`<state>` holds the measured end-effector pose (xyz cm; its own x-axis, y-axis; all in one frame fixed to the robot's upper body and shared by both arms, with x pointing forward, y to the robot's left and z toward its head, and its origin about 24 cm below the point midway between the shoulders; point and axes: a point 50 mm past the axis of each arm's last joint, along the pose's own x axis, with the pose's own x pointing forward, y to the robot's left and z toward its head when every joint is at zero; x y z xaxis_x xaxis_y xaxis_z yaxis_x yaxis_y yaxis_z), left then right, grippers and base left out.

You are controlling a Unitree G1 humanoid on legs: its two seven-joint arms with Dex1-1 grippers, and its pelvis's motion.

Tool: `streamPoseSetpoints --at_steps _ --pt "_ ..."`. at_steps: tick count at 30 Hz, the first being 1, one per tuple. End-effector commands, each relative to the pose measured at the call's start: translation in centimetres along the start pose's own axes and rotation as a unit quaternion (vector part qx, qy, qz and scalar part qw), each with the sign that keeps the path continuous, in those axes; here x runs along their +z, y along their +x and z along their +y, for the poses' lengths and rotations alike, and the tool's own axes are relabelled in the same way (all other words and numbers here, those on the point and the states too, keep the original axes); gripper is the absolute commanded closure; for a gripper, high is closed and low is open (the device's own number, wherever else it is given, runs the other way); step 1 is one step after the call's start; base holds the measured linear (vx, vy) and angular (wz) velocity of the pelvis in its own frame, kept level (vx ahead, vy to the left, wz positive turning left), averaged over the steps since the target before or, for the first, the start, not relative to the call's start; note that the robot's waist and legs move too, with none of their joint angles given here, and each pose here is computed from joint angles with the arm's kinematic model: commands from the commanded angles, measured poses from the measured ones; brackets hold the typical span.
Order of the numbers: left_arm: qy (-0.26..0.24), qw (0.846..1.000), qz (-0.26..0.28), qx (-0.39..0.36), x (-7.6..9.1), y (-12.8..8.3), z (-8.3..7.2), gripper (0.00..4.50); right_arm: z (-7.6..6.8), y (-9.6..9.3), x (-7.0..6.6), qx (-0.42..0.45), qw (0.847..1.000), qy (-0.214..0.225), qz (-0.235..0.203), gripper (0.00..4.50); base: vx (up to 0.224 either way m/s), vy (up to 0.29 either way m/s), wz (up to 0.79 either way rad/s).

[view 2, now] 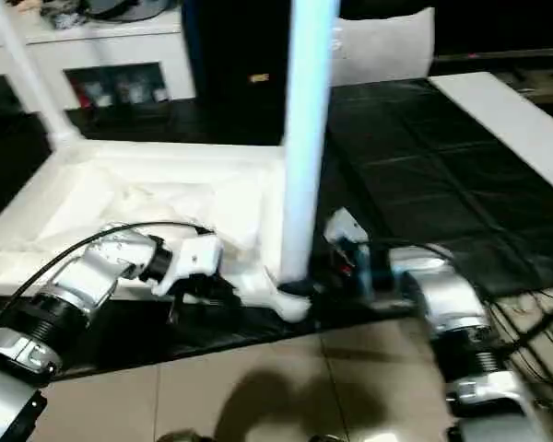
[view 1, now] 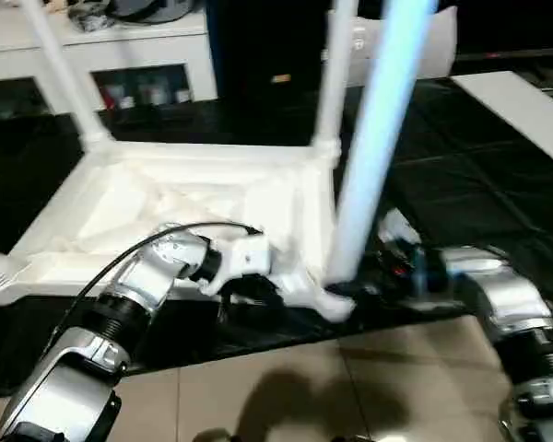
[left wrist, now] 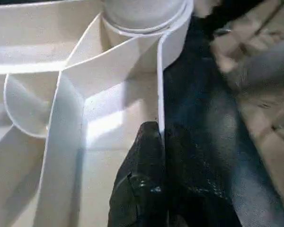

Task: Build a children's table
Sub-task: Rotate leg to tighten

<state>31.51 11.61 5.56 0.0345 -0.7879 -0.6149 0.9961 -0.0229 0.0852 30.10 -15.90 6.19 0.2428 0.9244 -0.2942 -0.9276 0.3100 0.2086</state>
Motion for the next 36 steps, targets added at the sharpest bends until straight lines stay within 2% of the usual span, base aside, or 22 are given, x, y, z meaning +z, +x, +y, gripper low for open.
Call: streamPoseSetpoints --at_steps 1,2,3,4,5,6,7,12,13,16,17,19,20,21,25,27,28,29,31,32,36 --pt "-0.013 1.000 -0.020 0.001 1.3 2.1 -0.1 4.50 -0.8 1.5 0.3 -0.069 0.997 0.034 -0.010 2.46 0.000 0.000 0.00" --pt "-0.029 0.999 -0.028 0.019 1.6 2.4 0.2 4.50 -1.2 2.2 0.3 -0.103 0.993 0.048 -0.014 2.46 0.000 0.000 0.00" --pt "-0.055 0.996 -0.039 0.050 2.3 2.9 0.8 4.50 -1.9 3.6 0.5 -0.166 0.982 0.083 -0.023 2.46 0.000 0.000 0.00" --pt "-0.055 0.996 -0.039 0.050 2.3 2.9 0.8 4.50 -1.9 3.6 0.5 -0.166 0.982 0.083 -0.023 2.46 0.000 0.000 0.00" --pt "-0.063 0.995 -0.034 0.075 2.7 3.2 1.3 4.50 -2.4 4.7 0.9 -0.202 0.972 0.112 -0.034 2.46 0.000 0.000 0.00" --pt "-0.066 0.994 -0.032 0.084 2.9 3.3 1.5 4.50 -2.5 5.1 1.0 -0.215 0.968 0.121 -0.037 2.46 0.000 0.000 0.00" --pt "-0.085 0.987 -0.042 0.129 3.6 3.7 2.5 4.50 -2.6 6.5 1.5 -0.239 0.962 0.127 -0.039 2.46 0.000 0.000 0.00" --pt "-0.089 0.980 -0.032 0.172 4.5 4.4 3.5 4.50 -2.6 8.3 2.6 -0.264 0.957 0.106 -0.061 2.46 0.000 0.000 0.00" --pt "-0.084 0.981 -0.023 0.174 4.6 4.5 3.5 4.50 -2.6 8.5 2.8 -0.260 0.958 0.098 -0.072 1.90 0.000 0.000 0.00" --pt "-0.080 0.981 -0.013 0.173 4.5 4.6 3.5 4.50 -2.6 8.7 2.9 -0.263 0.957 0.100 -0.075 1.67 0.000 0.000 0.00" --pt "-0.079 0.982 -0.007 0.174 4.4 4.5 3.4 4.50 -2.6 8.5 2.9 -0.264 0.957 0.093 -0.076 1.67 0.000 0.000 0.00" --pt "-0.076 0.982 -0.001 0.176 4.1 4.4 3.4 4.50 -2.7 8.1 2.9 -0.267 0.957 0.082 -0.077 1.33 0.000 0.000 0.00" --pt "-0.074 0.982 0.002 0.176 3.9 4.3 3.5 4.50 -2.7 7.9 2.9 -0.267 0.957 0.078 -0.078 1.29 0.000 0.000 0.00" --pt "-0.064 0.983 0.010 0.173 3.4 4.0 3.5 4.50 -2.9 7.0 2.7 -0.264 0.959 0.060 -0.080 1.27 0.000 0.000 0.00" --pt "-0.038 0.986 0.020 0.158 2.6 3.4 3.2 4.50 -3.1 5.1 2.0 -0.246 0.966 0.034 -0.073 0.85 0.000 0.000 0.00" --pt "-0.037 0.988 0.027 0.147 2.1 3.2 3.0 4.50 -3.2 4.0 1.7 -0.235 0.970 0.016 -0.063 0.81 0.000 0.000 0.00" --pt "-0.031 0.989 0.030 0.140 1.9 3.0 2.9 4.50 -3.2 3.4 1.6 -0.227 0.972 0.002 -0.056 0.57 0.000 0.000 0.00" --pt "-0.027 0.990 0.032 0.135 1.8 2.9 2.8 4.50 -3.2 3.0 1.5 -0.222 0.974 -0.004 -0.054 0.57 0.000 0.000 0.00" --pt "-0.003 0.994 0.035 0.101 1.1 2.3 2.3 4.50 -3.2 0.7 1.4 -0.198 0.979 -0.032 -0.040 0.35 0.000 0.000 0.00" --pt "-0.003 0.994 0.035 0.101 1.1 2.3 2.3 4.50 -3.2 0.7 1.4 -0.198 0.979 -0.032 -0.040 0.35 0.000 0.000 0.00" --pt "0.039 0.998 0.010 0.040 0.7 1.8 1.2 4.50 -2.5 -1.7 0.8 -0.126 0.989 -0.071 0.008 0.35 0.000 0.000 0.00"
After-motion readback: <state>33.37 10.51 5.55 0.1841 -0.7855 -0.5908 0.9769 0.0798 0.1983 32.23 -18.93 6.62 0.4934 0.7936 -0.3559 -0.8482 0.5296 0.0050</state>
